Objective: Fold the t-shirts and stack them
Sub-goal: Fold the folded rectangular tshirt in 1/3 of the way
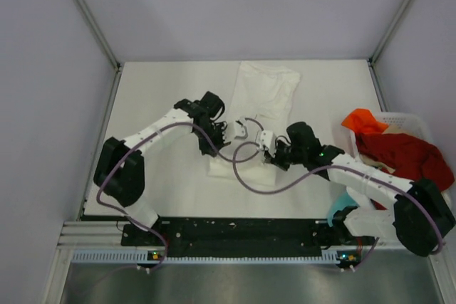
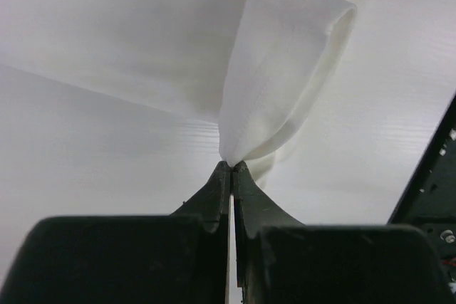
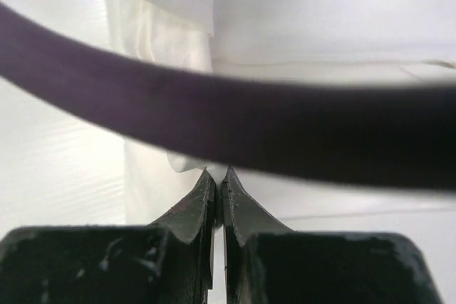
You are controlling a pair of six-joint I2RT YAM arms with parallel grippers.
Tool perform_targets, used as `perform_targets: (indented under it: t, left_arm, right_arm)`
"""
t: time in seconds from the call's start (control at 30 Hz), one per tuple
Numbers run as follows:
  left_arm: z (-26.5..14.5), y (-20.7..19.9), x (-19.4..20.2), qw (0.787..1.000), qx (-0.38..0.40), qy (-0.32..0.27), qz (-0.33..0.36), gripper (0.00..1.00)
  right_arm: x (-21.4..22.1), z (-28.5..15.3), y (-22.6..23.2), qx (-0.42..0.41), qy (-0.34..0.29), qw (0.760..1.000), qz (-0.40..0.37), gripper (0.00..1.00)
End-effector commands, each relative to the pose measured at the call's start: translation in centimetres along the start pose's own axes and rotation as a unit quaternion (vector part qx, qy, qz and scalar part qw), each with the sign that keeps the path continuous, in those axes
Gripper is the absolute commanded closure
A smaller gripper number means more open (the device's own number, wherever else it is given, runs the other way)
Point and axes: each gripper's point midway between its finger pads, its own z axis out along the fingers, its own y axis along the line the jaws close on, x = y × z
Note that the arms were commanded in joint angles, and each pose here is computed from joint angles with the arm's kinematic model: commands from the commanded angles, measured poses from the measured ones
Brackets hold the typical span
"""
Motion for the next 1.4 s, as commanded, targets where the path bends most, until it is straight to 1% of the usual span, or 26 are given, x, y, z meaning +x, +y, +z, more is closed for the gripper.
perform_targets:
  t: [0.0,0.07,0.17,0.23,0.37,0.43,0.57,0.7,0.73,0.77,0.83,0.87,0.93,0.97,1.0,1.03,1.07,1.13,1.17,1.2,1.23,1.3,1.33,1.37]
  left_arm:
    - [-1.1,5.6,-2.7,0.997,-0.043,-0.015,-0.061,1.0]
    - [-1.1,7.4,-3.6,0.996,-0.047,-0.013,-0.076,1.0]
    - [-0.6,10.0,-4.8,0.994,-0.057,-0.012,-0.089,1.0]
    - [-0.6,12.8,-5.8,0.992,-0.087,-0.017,-0.095,1.0]
    - [-0.2,16.8,-7.2,0.986,-0.132,-0.024,-0.094,1.0]
    - [0.1,18.5,-7.5,0.982,-0.157,-0.027,-0.098,1.0]
    - [1.5,20.0,-7.7,0.981,-0.169,-0.027,-0.093,1.0]
    - [2.4,20.7,-7.9,0.981,-0.168,-0.03,-0.092,1.0]
    - [2.6,20.9,-7.8,0.98,-0.17,-0.03,-0.095,1.0]
    - [2.8,21.1,-7.8,0.98,-0.173,-0.03,-0.094,1.0]
    - [3.0,21.8,-7.7,0.978,-0.185,-0.029,-0.094,1.0]
    - [3.1,22.1,-7.8,0.976,-0.193,-0.028,-0.096,1.0]
    - [2.9,23.0,-7.8,0.971,-0.214,-0.027,-0.102,0.99]
    - [2.7,23.5,-7.9,0.968,-0.227,-0.028,-0.104,0.91]
    - [2.7,24.2,-7.9,0.964,-0.241,-0.031,-0.111,0.82]
    - [2.4,25.1,-8.1,0.957,-0.262,-0.036,-0.116,0.71]
    - [2.1,25.9,-8.4,0.951,-0.28,-0.043,-0.12,0.63]
    - [0.3,28.6,-8.4,0.927,-0.349,-0.043,-0.131,0.53]
    - [-0.8,29.5,-8.8,0.917,-0.372,-0.047,-0.136,0.49]
    - [-2.2,29.9,-9.0,0.912,-0.382,-0.053,-0.143,0.46]
    - [-3.2,29.9,-9.3,0.912,-0.378,-0.061,-0.148,0.43]
    - [-4.9,28.7,-10.8,0.921,-0.348,-0.098,-0.144,0.41]
    - [-5.3,27.3,-11.7,0.934,-0.315,-0.119,-0.123,0.4]
    - [-5.6,25.6,-12.0,0.943,-0.291,-0.128,-0.101,0.41]
  right_arm:
    - [-1.4,-0.3,-6.9,0.08,-0.04,0.989,0.121,1.0]
    - [-1.2,-0.5,-9.8,0.117,-0.059,0.979,0.153,1.0]
    - [-0.3,-0.1,-12.8,0.143,-0.068,0.97,0.184,1.0]
    - [0.4,0.2,-14.4,0.147,-0.055,0.964,0.217,1.0]
    - [1.7,0.5,-17.1,0.158,-0.036,0.949,0.272,1.0]
    - [2.7,0.6,-17.5,0.158,-0.021,0.937,0.31,1.0]
    - [3.8,0.9,-18.1,0.153,-0.006,0.921,0.358,1.0]
    - [6.1,1.6,-17.8,0.148,0.037,0.892,0.425,1.0]
    - [6.2,1.8,-17.6,0.144,0.039,0.892,0.427,1.0]
    - [6.3,1.9,-17.7,0.146,0.04,0.884,0.442,1.0]
    - [6.4,2.0,-18.0,0.149,0.042,0.881,0.446,1.0]
    - [6.7,2.0,-18.3,0.156,0.046,0.876,0.455,1.0]
    - [8.0,1.7,-19.3,0.191,0.061,0.845,0.495,0.9]
    - [9.5,1.3,-19.8,0.219,0.082,0.825,0.514,0.84]
    - [10.2,0.9,-20.6,0.239,0.095,0.815,0.519,0.77]
    - [11.0,0.7,-21.3,0.255,0.107,0.811,0.516,0.74]
    - [11.9,0.2,-22.0,0.273,0.117,0.802,0.519,0.73]
    - [12.3,-0.7,-23.7,0.293,0.11,0.793,0.523,0.72]
    - [12.2,-1.2,-24.5,0.303,0.106,0.791,0.52,0.7]
    - [11.8,-2.0,-25.2,0.314,0.103,0.796,0.506,0.69]
    - [10.8,-2.9,-25.5,0.318,0.096,0.808,0.486,0.68]
    - [9.1,-4.1,-25.2,0.313,0.081,0.835,0.446,0.65]
    - [8.0,-4.7,-24.8,0.306,0.072,0.855,0.412,0.63]
    - [7.8,-4.7,-23.3,0.294,0.071,0.873,0.383,0.62]
